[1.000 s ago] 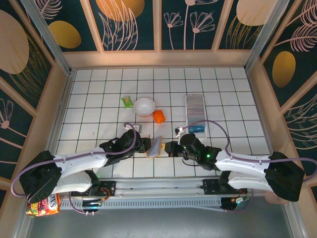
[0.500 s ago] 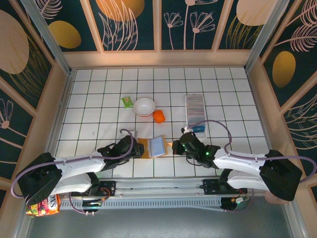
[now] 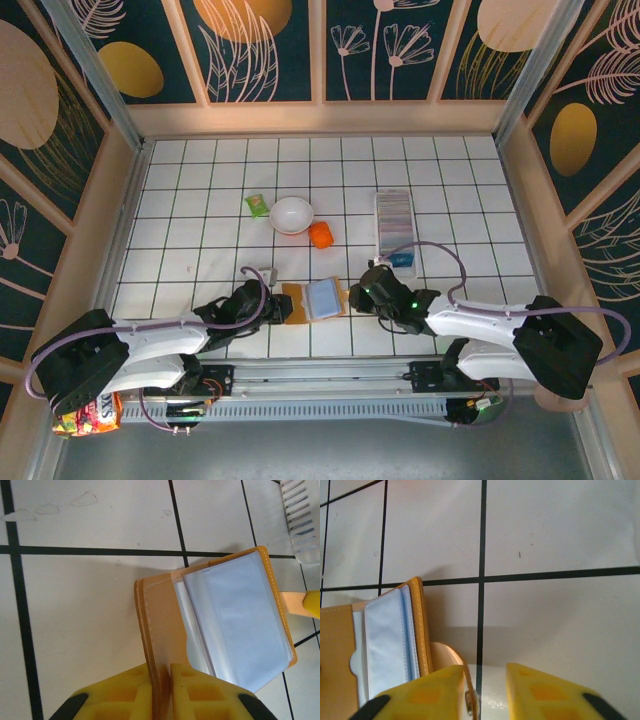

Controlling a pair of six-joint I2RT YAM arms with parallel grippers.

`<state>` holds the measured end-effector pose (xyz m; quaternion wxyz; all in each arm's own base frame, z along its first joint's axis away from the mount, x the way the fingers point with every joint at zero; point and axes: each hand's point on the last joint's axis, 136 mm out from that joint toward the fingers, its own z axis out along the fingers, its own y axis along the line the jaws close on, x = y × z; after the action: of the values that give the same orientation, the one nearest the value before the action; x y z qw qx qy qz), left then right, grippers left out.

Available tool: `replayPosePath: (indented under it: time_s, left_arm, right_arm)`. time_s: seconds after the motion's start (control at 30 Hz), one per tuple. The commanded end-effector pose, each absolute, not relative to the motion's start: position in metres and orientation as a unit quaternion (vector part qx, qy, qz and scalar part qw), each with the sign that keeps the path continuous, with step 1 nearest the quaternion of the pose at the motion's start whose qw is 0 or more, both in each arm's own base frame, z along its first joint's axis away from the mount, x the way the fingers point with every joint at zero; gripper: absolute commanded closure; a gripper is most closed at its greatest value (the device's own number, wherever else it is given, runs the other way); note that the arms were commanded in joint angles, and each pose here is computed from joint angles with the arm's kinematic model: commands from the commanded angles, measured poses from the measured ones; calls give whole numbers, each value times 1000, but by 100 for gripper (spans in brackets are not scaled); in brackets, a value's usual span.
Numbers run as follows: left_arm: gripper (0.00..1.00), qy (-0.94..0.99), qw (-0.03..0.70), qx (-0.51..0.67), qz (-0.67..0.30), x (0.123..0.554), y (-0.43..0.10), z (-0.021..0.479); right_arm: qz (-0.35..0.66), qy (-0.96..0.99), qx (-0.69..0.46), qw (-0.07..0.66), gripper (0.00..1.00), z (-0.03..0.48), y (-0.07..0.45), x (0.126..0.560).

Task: Put the credit cards into the card holder
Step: Open the card holder at the bottom-center of the table.

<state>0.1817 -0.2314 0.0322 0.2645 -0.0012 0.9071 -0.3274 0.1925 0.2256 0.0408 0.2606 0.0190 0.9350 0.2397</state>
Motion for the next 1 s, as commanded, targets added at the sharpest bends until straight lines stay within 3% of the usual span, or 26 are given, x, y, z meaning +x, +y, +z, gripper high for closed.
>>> replayPosePath:
  time_s: [0.0, 0.17, 0.43, 0.6, 0.87, 0.97]
  left_arm:
    - [88, 899, 262, 17, -350, 177, -239, 36]
    - [89, 895, 271, 15, -355, 179, -240, 41]
    - [86, 887, 279, 15, -366, 181, -242, 46]
    - [67, 885, 286, 13, -366, 182, -240, 47]
    - [53, 896, 301, 5, -325, 181, -219, 44]
    - [54, 898, 306, 7, -315, 180, -212, 42]
  right_arm:
    - [198, 941, 11, 273, 69, 51, 216, 196]
    - [147, 949, 14, 280, 68, 72, 193, 192]
    - [227, 934, -29, 273, 63, 120, 237, 175]
    - [277, 927, -71, 245, 63, 117, 290, 159]
    - [269, 938, -59, 212, 64, 76, 304, 156]
    - [252, 944, -58, 207, 67, 68, 301, 156]
